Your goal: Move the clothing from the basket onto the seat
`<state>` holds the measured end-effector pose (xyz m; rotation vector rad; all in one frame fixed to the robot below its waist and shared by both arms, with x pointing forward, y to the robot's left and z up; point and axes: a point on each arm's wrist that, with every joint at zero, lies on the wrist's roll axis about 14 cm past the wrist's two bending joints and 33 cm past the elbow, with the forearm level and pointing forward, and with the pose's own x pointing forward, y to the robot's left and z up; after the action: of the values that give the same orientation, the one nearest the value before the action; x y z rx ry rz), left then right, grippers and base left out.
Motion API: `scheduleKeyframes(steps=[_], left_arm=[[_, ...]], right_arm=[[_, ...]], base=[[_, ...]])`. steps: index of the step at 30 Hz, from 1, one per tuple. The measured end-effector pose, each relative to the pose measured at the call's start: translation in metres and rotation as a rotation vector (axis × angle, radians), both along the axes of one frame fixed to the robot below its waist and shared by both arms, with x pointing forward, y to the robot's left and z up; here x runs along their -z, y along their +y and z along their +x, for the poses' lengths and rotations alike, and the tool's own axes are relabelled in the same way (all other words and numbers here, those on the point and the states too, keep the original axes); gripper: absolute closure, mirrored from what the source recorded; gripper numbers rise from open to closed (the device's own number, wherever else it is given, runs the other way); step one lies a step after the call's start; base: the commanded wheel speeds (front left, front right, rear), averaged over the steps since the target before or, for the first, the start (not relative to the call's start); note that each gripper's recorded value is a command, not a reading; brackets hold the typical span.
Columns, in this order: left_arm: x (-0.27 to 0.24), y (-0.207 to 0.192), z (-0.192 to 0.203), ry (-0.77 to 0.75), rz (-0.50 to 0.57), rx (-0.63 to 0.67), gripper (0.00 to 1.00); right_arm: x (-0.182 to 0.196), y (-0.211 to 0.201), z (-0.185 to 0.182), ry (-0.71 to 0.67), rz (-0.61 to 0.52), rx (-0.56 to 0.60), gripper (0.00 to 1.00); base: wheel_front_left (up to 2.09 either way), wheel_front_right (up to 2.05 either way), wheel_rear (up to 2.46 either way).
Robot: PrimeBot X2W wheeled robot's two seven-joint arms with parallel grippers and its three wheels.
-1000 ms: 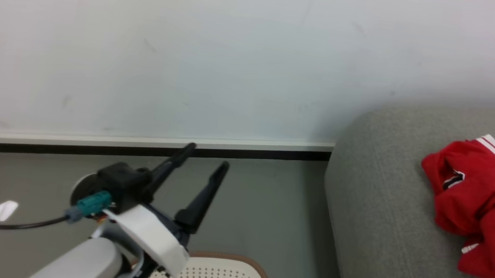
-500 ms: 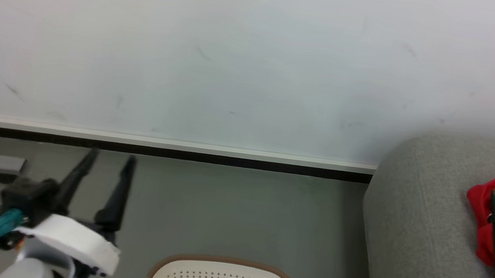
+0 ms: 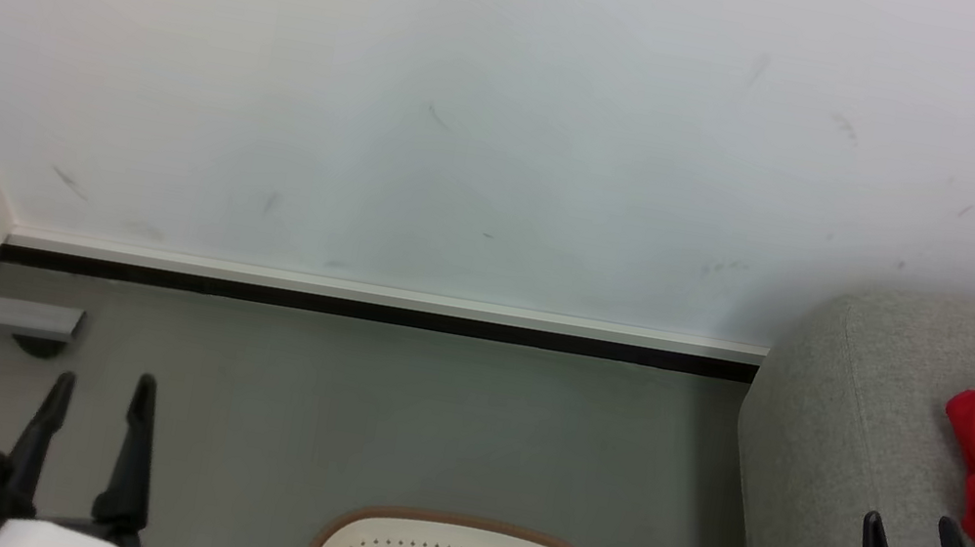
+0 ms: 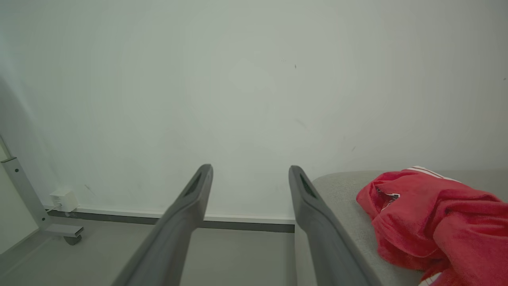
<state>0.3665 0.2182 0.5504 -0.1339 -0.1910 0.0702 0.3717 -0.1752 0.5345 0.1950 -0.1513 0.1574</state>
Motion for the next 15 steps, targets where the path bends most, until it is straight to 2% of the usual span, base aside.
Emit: scheduleKeyframes(steps=[4, 15], left_arm=[[0.015, 0.007, -0.012, 0.03, -0.02, -0.041, 0.0], [0.034, -0.005, -0.015, 0.07, -0.006, 0.006, 0.0]], right_arm=[[0.009, 0.002, -0.006, 0.023, 0.003, 0.01, 0.0], [0.024, -0.003, -0.013, 0.07, -0.011, 0.028, 0.0]], base=[[0.0, 0.0, 0.0], [0.0, 0.0, 0.0]])
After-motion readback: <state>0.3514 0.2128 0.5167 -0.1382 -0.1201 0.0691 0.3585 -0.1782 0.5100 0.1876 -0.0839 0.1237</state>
